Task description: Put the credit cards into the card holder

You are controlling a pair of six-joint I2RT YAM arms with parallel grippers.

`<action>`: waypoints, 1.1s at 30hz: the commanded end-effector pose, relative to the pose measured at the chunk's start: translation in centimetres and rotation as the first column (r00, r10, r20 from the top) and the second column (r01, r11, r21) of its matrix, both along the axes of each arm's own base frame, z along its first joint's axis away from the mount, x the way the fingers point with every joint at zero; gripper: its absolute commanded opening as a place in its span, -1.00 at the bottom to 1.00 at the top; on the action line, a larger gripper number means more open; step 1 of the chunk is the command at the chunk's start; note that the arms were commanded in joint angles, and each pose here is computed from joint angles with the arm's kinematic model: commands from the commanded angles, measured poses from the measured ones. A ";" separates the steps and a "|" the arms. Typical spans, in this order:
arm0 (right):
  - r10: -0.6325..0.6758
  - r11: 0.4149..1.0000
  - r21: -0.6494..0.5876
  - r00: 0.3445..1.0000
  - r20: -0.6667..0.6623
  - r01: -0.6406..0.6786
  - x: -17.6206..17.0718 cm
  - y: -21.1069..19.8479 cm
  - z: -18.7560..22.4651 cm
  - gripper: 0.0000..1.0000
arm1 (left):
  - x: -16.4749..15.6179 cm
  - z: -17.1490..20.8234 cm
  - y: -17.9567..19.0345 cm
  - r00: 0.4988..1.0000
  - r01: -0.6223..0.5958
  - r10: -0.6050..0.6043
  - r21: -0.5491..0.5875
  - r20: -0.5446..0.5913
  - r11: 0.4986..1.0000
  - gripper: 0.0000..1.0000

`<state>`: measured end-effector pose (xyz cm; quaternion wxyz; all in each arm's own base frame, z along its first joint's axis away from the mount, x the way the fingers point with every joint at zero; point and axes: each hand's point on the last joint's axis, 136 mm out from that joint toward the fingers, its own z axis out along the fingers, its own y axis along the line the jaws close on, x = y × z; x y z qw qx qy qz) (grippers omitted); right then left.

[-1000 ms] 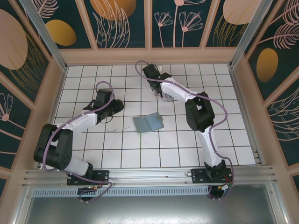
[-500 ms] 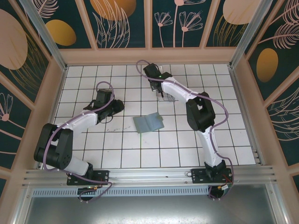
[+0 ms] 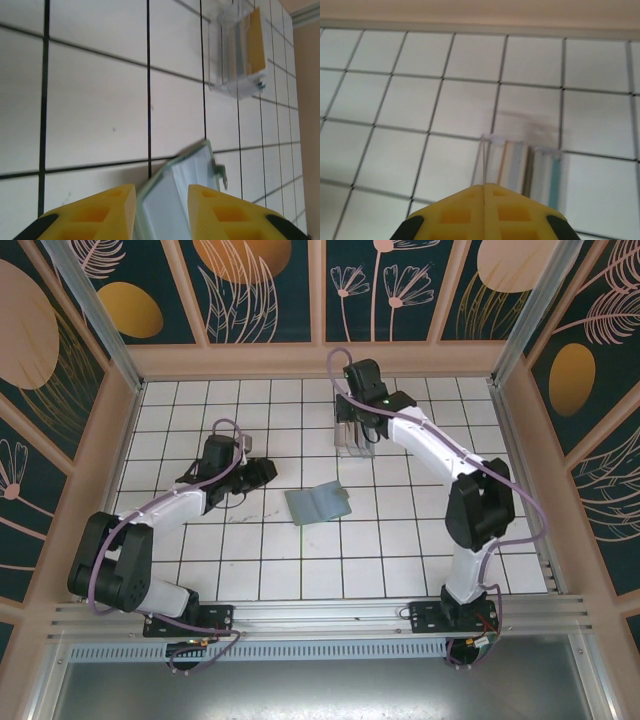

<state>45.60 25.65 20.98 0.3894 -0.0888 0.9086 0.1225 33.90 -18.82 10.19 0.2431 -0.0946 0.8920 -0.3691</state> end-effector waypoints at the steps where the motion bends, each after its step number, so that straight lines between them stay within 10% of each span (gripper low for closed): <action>1: 0.170 0.969 0.192 0.984 -0.045 -0.158 -4.2 2.9 0.5 -1.00 | -2.1 -0.3 -1.2 0.998 0.053 -0.055 -0.058 -0.033 0.997 -0.33; 14: 0.316 0.806 0.544 0.947 -0.061 -0.234 -15.7 2.3 -5.8 -1.00 | -4.7 -4.2 -3.8 0.983 0.146 -0.148 -0.034 -0.110 0.989 -0.41; 33: 0.389 0.782 0.597 0.888 -0.246 -0.178 -17.1 4.3 -14.4 -1.00 | -3.6 -8.4 -2.5 0.987 0.050 -0.042 0.045 -0.155 0.998 -0.90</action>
